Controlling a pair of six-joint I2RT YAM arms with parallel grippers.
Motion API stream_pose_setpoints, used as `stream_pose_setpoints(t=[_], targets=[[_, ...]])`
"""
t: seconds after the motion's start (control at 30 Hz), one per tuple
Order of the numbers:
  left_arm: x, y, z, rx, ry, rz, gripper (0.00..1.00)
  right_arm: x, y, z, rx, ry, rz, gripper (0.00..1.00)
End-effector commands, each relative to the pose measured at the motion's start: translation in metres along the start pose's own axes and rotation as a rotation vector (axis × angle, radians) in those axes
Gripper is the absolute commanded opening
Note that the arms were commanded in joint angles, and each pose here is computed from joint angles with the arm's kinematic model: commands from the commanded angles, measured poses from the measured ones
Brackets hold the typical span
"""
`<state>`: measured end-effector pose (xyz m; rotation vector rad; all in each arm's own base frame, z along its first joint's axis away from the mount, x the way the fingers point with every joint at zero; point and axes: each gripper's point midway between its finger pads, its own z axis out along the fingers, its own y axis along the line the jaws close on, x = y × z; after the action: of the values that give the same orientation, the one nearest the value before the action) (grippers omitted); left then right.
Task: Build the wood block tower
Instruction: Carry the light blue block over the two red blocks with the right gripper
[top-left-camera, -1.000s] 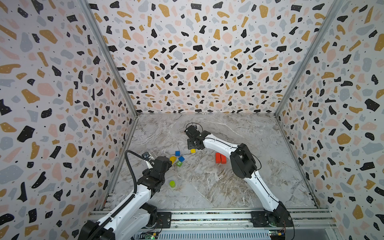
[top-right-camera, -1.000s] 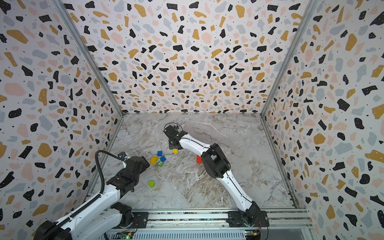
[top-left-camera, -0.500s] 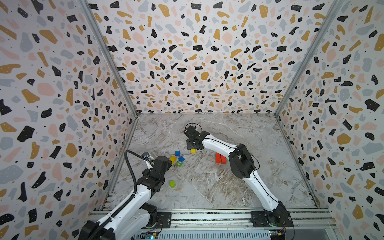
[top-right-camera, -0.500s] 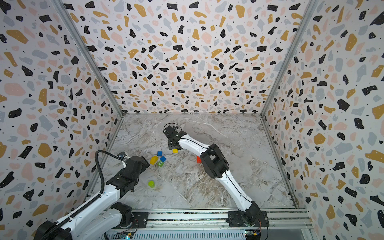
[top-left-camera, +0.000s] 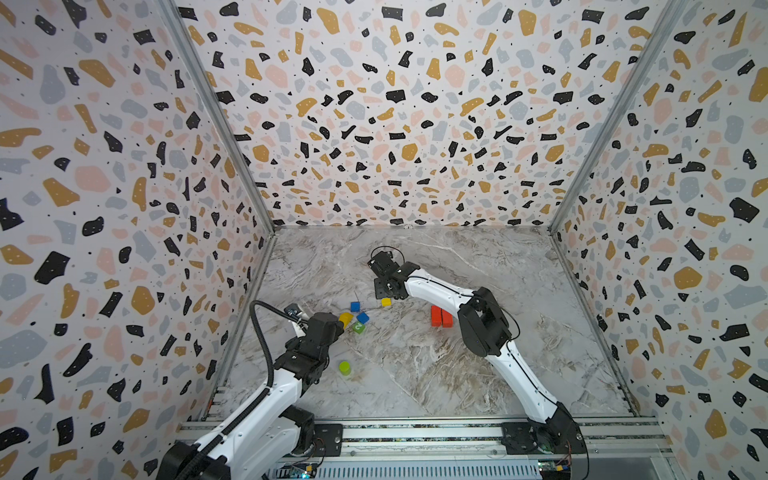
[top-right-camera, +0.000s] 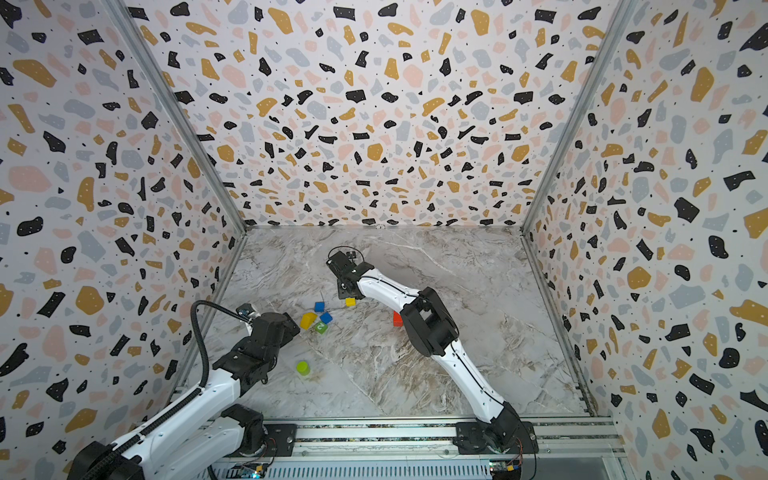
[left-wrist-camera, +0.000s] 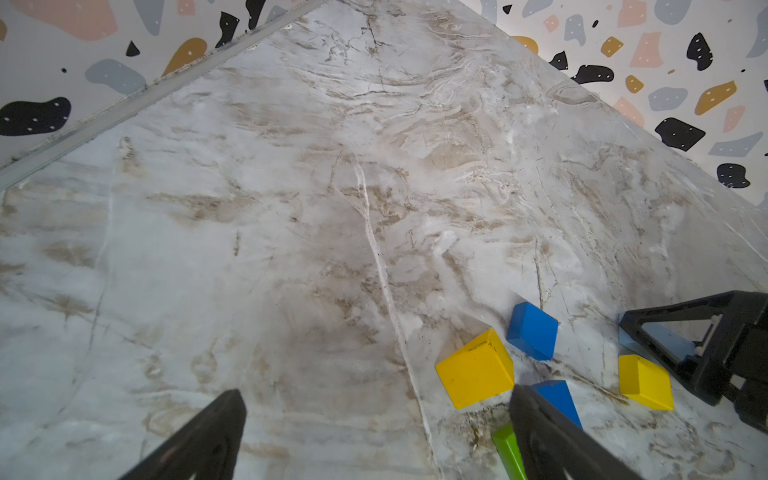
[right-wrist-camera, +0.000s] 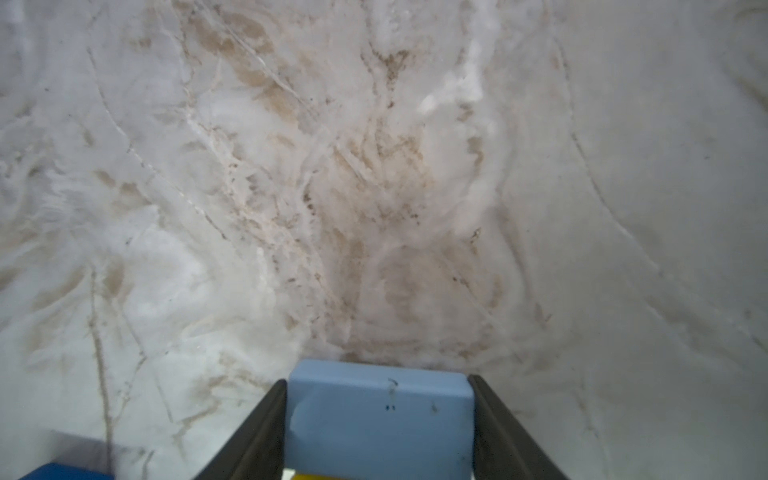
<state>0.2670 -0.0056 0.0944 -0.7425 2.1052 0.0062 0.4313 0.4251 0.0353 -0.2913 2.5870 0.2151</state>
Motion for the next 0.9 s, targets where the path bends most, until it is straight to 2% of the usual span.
stream_pose_setpoints(t=[0.0, 0.53, 0.87], targets=[[-0.006, -0.001, -0.001, 0.015, -0.028, -0.006, 1.00, -0.006, -0.005, -0.031, 0.014, 0.002, -0.032, 0.53], [-0.004, 0.005, 0.004, -0.020, -0.046, 0.028, 1.00, -0.010, -0.039, -0.121, 0.039, -0.051, -0.006, 0.51], [-0.003, 0.004, 0.004, -0.008, -0.043, 0.028, 1.00, 0.025, -0.090, -0.157, 0.102, -0.040, 0.103, 0.51]])
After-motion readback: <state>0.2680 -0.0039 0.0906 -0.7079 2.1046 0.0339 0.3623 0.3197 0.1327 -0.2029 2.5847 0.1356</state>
